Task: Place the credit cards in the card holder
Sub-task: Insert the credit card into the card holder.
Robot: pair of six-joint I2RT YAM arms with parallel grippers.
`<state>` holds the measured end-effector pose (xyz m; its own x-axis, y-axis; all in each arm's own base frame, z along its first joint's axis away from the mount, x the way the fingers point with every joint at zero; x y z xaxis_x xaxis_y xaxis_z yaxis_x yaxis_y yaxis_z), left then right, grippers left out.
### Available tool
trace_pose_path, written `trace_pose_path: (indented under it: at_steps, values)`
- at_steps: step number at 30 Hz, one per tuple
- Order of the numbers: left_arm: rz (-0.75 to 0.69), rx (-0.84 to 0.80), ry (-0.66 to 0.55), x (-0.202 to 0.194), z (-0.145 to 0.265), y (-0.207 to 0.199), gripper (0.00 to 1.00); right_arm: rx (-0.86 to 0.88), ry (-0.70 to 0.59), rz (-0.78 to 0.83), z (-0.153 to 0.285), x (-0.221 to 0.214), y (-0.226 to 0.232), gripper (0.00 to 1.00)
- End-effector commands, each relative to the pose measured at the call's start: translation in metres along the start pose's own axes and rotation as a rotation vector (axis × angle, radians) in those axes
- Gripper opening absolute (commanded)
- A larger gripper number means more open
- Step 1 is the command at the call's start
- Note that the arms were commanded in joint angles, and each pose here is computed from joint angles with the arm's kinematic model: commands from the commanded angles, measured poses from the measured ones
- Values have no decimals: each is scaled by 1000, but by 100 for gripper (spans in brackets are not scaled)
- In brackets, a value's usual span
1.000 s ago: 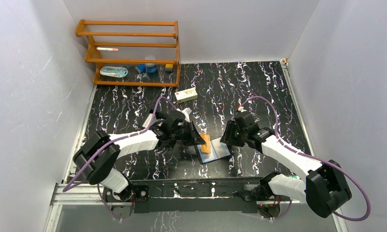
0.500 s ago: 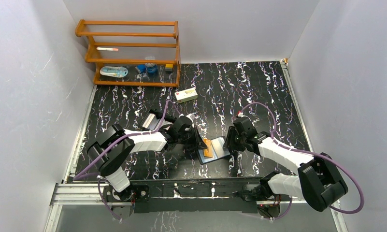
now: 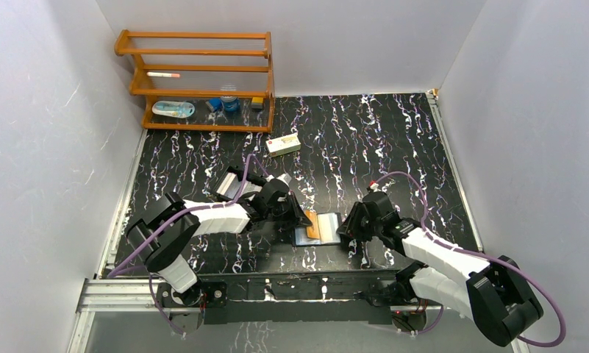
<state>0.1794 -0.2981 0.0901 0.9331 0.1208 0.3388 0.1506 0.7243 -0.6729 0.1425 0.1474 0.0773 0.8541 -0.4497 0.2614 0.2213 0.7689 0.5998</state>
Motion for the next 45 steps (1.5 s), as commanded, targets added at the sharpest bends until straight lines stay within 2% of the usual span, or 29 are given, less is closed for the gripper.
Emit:
trace_pose_path:
  at_steps: [1, 8, 20, 31, 45]
  values:
    - [4, -48, -49, 5, 12, -13, 0, -27, 67, -42, 0, -15, -10, 36]
    - [-9, -38, -78, 6, 17, -17, 0, -26, 79, -53, -2, -19, -13, 33]
    - [-54, 48, -60, -3, 8, 6, 0, -15, 78, -53, -2, -19, -13, 33]
    - [-58, 17, -14, -13, -1, 14, 0, -10, 75, -50, -2, -19, -13, 33]
    - [-182, 69, 63, -20, -1, 24, 1, 3, 72, -44, -3, -19, -11, 33]
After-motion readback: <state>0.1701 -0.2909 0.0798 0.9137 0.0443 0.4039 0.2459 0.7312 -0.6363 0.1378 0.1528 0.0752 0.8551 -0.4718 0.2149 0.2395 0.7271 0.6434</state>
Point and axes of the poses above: each gripper's point midway between its finger pads, its own z axis back along the fingers, its own y axis along the line the jaws close on, x = y × z, the point moved 7 cm from there along z, back along the fingers, and after that the axes turned 9 degrees about -z, right-handed, at the moved point
